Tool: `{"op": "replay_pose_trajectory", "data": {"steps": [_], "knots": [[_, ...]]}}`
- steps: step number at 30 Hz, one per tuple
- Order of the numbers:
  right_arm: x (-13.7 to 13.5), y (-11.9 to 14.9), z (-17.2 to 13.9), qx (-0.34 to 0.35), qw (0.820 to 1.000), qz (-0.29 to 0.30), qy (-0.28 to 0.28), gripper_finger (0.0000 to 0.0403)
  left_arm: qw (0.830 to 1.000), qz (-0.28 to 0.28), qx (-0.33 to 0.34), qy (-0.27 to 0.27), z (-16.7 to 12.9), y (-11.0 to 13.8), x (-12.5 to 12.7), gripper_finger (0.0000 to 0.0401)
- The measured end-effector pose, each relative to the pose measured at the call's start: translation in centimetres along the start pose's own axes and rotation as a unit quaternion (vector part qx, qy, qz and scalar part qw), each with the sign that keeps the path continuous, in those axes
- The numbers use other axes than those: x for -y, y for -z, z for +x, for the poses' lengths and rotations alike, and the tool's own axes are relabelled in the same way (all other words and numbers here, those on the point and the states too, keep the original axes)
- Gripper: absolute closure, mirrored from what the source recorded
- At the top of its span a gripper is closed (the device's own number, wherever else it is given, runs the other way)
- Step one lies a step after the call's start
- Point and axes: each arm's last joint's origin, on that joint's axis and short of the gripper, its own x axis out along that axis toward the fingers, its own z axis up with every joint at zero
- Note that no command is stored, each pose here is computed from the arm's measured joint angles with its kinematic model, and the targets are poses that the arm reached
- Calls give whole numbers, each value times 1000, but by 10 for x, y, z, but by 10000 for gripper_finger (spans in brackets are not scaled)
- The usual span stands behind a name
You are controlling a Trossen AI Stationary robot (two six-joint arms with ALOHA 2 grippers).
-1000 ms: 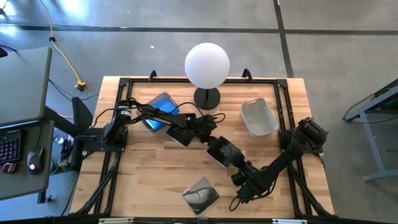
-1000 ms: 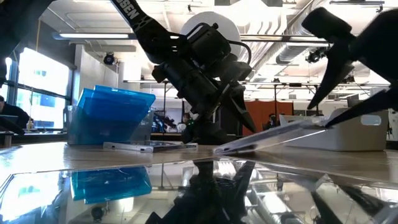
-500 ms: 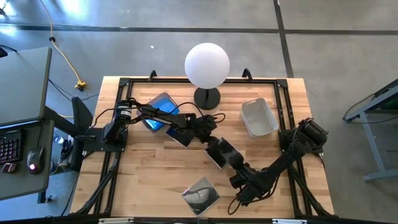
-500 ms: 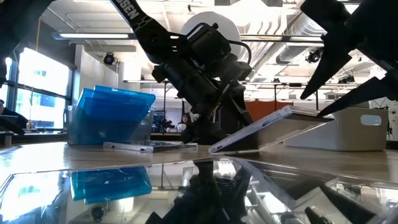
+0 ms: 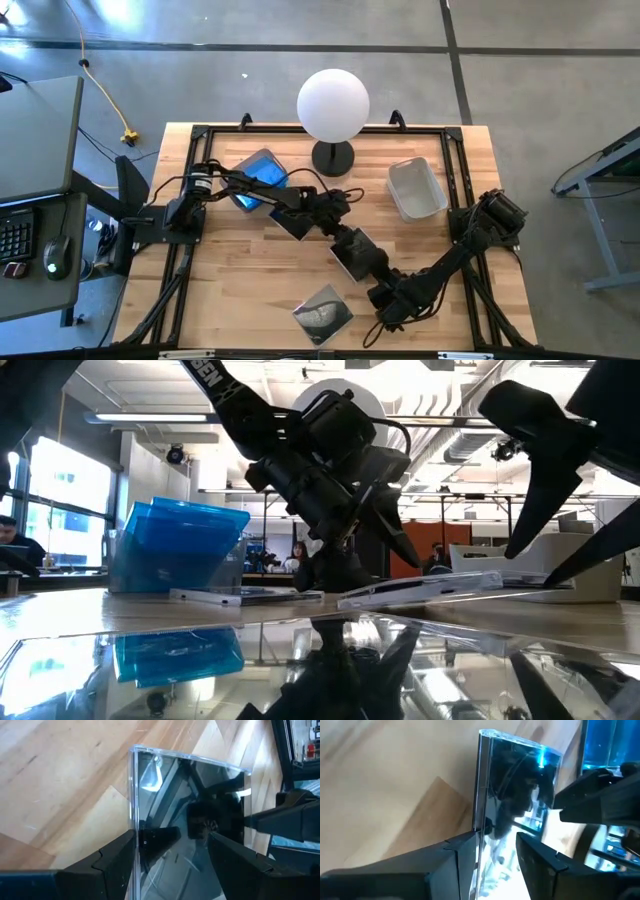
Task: Pick & place jewel cases by type
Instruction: Put the top right black CD case into the gray bin
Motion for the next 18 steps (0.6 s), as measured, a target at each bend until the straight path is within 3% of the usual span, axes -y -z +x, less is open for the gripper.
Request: {"op": "replay_pose_trajectory", "data": {"steps": [5, 13, 18], "knots": [[0, -8, 0, 35, 999, 31, -13, 270, 1000, 9, -15, -2, 6, 12, 8, 160], [5, -37, -6, 159, 985, 68, -22, 270, 998, 12, -60, 11, 8, 22, 13, 160], [5, -41, -7, 183, 981, 48, -38, 270, 995, 22, -95, 24, 7, 26, 13, 160]]}}
